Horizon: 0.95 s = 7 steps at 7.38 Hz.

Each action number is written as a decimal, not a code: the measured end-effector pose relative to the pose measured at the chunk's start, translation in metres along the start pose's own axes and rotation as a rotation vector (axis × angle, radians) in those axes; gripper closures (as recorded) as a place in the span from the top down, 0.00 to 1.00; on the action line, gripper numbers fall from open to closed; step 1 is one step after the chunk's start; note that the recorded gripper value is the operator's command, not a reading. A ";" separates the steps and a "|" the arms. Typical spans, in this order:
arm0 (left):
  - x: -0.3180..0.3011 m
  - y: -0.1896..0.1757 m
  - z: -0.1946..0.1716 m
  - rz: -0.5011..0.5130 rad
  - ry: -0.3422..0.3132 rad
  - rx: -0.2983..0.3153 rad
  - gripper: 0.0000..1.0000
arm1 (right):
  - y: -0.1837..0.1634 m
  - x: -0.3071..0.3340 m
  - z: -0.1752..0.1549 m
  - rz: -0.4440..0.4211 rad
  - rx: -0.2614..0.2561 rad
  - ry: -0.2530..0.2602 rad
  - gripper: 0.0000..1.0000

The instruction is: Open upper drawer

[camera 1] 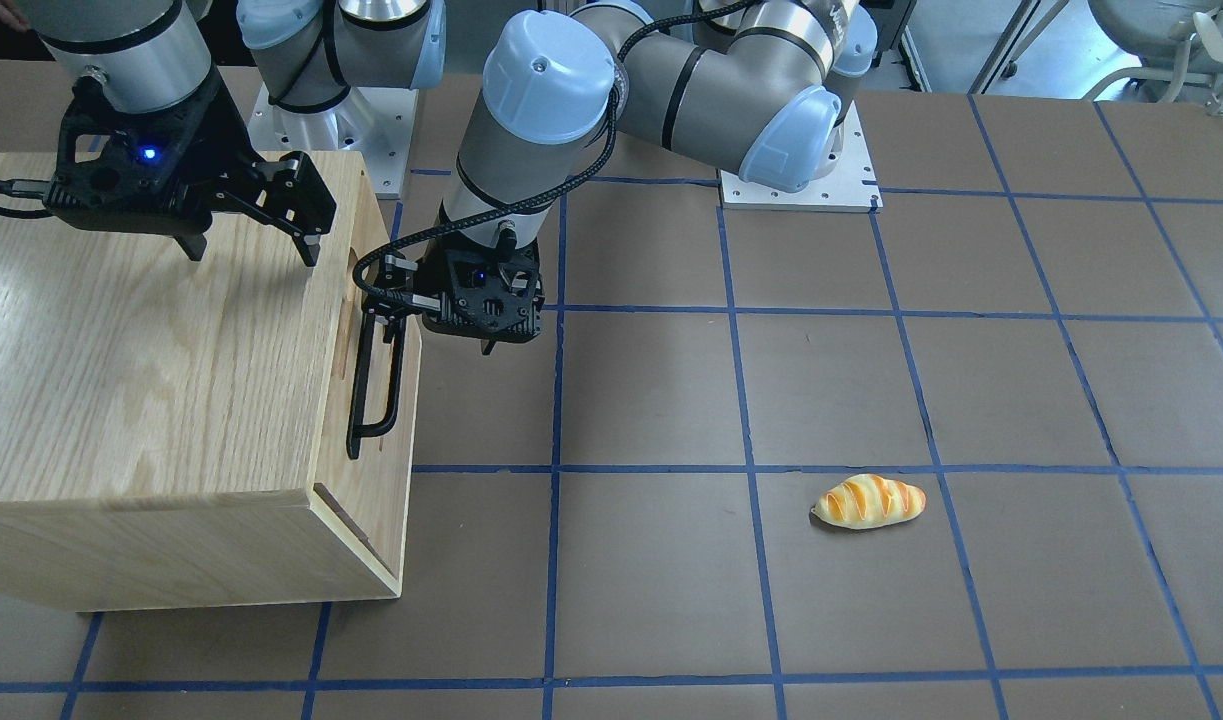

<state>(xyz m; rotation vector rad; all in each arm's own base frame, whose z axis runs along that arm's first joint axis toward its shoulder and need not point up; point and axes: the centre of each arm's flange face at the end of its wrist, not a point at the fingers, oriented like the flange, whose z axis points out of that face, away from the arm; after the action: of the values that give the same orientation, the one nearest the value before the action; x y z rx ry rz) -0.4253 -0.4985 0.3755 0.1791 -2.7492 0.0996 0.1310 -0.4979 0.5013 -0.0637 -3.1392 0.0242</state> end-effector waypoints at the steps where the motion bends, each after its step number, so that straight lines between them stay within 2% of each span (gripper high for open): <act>1: -0.001 0.000 0.003 -0.002 -0.005 -0.004 1.00 | 0.000 0.000 0.000 0.001 0.000 0.000 1.00; 4: -0.003 -0.003 0.013 -0.006 -0.018 -0.016 1.00 | 0.000 0.000 0.000 0.001 0.000 0.000 1.00; 7: -0.006 -0.005 0.012 0.008 -0.048 0.005 1.00 | 0.000 0.000 0.000 0.002 0.000 0.000 1.00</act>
<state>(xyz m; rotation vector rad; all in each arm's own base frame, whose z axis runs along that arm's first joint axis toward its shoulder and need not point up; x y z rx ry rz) -0.4232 -0.5038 0.3628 0.1746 -2.7979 0.1056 0.1311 -0.4980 0.5012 -0.0665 -3.1396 0.0244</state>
